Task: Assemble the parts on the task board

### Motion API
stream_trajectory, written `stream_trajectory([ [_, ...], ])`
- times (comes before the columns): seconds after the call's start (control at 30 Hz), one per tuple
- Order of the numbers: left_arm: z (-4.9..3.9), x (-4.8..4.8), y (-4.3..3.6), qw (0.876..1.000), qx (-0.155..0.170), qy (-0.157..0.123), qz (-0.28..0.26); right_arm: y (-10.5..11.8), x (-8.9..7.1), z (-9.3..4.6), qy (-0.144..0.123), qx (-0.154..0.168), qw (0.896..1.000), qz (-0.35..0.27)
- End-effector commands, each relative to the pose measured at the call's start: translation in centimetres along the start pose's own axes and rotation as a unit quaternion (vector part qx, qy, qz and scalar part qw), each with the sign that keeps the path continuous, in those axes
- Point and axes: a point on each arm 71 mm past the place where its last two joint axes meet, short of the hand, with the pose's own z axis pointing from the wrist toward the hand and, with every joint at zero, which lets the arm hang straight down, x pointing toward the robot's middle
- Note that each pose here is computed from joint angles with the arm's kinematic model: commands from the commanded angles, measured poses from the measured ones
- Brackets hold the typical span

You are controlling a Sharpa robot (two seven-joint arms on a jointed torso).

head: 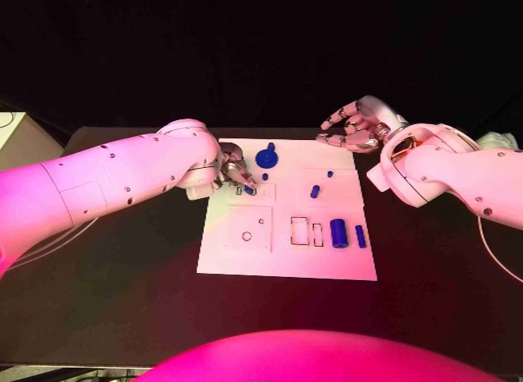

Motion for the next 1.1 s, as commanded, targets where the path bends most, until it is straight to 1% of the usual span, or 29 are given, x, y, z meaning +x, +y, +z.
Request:
stream_trajectory([
  [0.03, -0.09, -0.18, -0.19, 1.000, 0.006, -0.017, -0.006, 0.01, 0.09, 0.00, 0.004, -0.004, 1.000, -0.004],
  [0.27, -0.18, -0.21, -0.31, 1.000, 0.010, -0.024, -0.009, 0.00, 0.13, 0.00, 0.004, -0.003, 1.000, -0.004],
  [0.5, -0.09, -0.16, -0.38, 1.000, 0.010, -0.022, -0.008, 0.00, 0.17, 0.01, 0.005, -0.003, 1.000, -0.004],
  [0.7, 0.08, 0.08, -0.41, 1.000, 0.009, -0.019, -0.005, -0.02, 0.17, 0.00, 0.006, -0.002, 1.000, -0.004],
  [1.1, 0.29, 0.32, -0.68, 1.000, 0.007, -0.019, 0.005, 0.00, 0.21, 0.00, 0.007, -0.002, 1.000, -0.005],
])
